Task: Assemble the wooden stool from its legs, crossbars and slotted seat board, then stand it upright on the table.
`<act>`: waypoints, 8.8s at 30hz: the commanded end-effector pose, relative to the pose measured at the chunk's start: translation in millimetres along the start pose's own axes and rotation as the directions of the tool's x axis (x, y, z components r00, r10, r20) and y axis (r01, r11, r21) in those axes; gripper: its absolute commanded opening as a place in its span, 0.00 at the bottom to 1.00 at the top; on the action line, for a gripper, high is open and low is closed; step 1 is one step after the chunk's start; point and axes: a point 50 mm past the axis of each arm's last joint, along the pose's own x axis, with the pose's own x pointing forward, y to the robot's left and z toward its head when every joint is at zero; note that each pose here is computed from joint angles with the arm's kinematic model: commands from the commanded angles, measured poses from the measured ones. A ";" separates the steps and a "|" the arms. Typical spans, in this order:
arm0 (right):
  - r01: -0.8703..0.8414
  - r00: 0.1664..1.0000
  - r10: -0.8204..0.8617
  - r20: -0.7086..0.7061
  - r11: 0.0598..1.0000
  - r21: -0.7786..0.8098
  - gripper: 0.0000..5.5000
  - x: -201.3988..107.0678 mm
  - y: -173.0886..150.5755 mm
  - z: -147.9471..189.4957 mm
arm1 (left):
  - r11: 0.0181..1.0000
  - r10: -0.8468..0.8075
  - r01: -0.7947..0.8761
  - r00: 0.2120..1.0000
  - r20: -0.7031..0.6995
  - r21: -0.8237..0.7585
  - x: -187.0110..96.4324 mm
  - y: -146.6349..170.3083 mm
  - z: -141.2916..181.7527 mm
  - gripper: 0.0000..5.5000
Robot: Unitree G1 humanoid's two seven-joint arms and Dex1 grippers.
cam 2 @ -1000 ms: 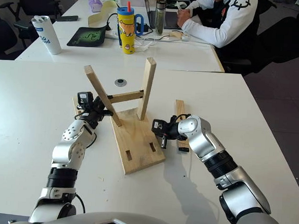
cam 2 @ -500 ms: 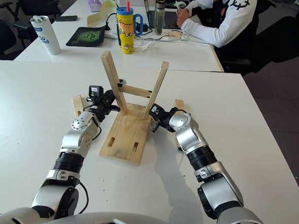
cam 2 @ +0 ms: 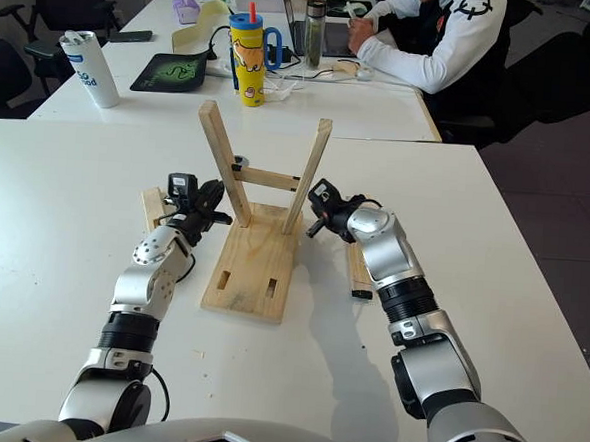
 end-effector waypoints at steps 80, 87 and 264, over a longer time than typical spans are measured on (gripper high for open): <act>0.404 0.808 -0.510 0.294 0.843 0.355 0.24 -91.5 -67.2 4.2 | 0.972 0.226 -0.222 0.973 0.050 -0.073 -56.3 23.5 4.6 0.12; 0.305 0.624 -0.329 0.709 0.938 0.167 0.24 -105.4 -40.8 100.1 | 0.919 0.128 -0.051 0.976 0.176 -0.391 -52.4 12.9 30.8 0.12; 0.598 0.727 -0.665 0.169 0.735 0.319 0.18 -41.9 8.7 -62.9 | 0.912 0.398 -0.362 0.894 -0.207 0.193 -76.6 54.1 -67.9 0.07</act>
